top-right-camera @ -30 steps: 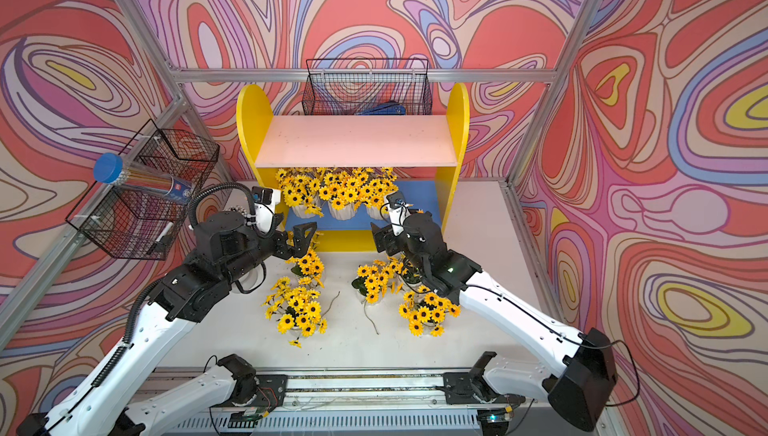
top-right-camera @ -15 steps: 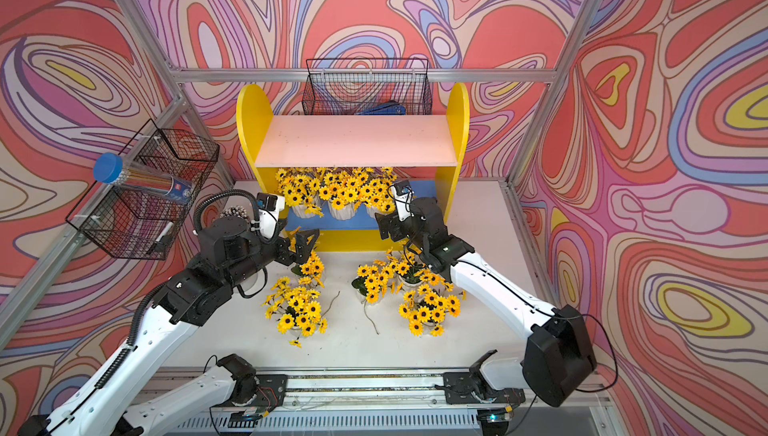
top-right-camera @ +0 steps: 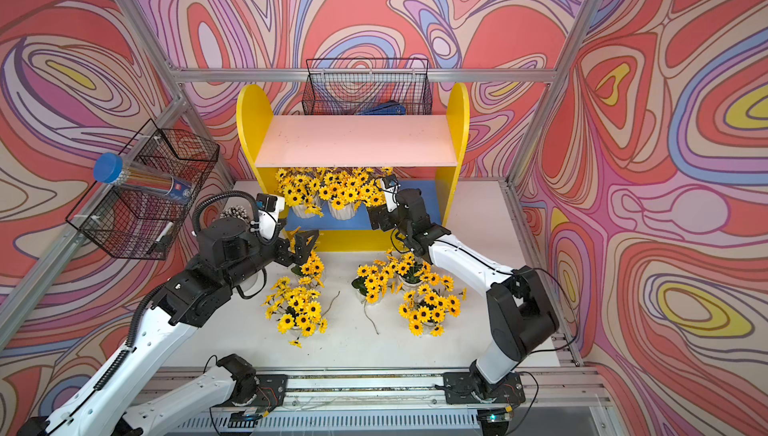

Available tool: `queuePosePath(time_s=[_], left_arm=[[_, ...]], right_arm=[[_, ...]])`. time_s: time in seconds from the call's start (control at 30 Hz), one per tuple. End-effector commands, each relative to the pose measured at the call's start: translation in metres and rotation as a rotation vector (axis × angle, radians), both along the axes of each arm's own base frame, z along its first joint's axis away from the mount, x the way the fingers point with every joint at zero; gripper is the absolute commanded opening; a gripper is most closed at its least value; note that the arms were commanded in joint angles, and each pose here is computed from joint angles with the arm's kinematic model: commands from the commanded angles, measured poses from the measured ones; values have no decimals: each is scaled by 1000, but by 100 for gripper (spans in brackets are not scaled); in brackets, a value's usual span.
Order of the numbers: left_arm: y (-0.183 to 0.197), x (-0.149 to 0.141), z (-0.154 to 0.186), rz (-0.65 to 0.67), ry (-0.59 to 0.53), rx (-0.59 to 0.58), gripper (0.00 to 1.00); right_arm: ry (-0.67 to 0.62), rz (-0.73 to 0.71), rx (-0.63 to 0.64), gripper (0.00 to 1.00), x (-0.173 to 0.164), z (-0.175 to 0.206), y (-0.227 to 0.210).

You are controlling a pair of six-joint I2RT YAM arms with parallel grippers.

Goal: Take the sunflower pots off the shelves
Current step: Pick up the sunflower pot from the shelf.

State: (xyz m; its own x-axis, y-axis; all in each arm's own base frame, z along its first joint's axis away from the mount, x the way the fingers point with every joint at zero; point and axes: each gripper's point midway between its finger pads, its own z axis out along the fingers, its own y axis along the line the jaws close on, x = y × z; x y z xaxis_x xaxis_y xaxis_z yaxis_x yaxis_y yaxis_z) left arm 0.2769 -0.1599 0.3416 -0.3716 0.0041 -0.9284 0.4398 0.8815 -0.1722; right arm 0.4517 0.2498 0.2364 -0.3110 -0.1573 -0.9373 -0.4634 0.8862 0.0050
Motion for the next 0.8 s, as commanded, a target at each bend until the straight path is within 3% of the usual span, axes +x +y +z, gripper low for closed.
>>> queuePosePath(time_s=[0.0, 0.37, 0.53, 0.77], left_arm=[[0, 2, 1, -3, -17, 8, 100], [1, 6, -4, 8, -8, 27, 100], [1, 7, -6, 10, -6, 32, 100], [3, 8, -6, 18, -8, 40, 100]], right_arm=[[-43, 6, 10, 98, 14, 10, 3], [-57, 16, -18, 98, 35, 12, 13], [-34, 15, -34, 98, 45, -5, 18], [-41, 9, -40, 88, 52, -10, 20]])
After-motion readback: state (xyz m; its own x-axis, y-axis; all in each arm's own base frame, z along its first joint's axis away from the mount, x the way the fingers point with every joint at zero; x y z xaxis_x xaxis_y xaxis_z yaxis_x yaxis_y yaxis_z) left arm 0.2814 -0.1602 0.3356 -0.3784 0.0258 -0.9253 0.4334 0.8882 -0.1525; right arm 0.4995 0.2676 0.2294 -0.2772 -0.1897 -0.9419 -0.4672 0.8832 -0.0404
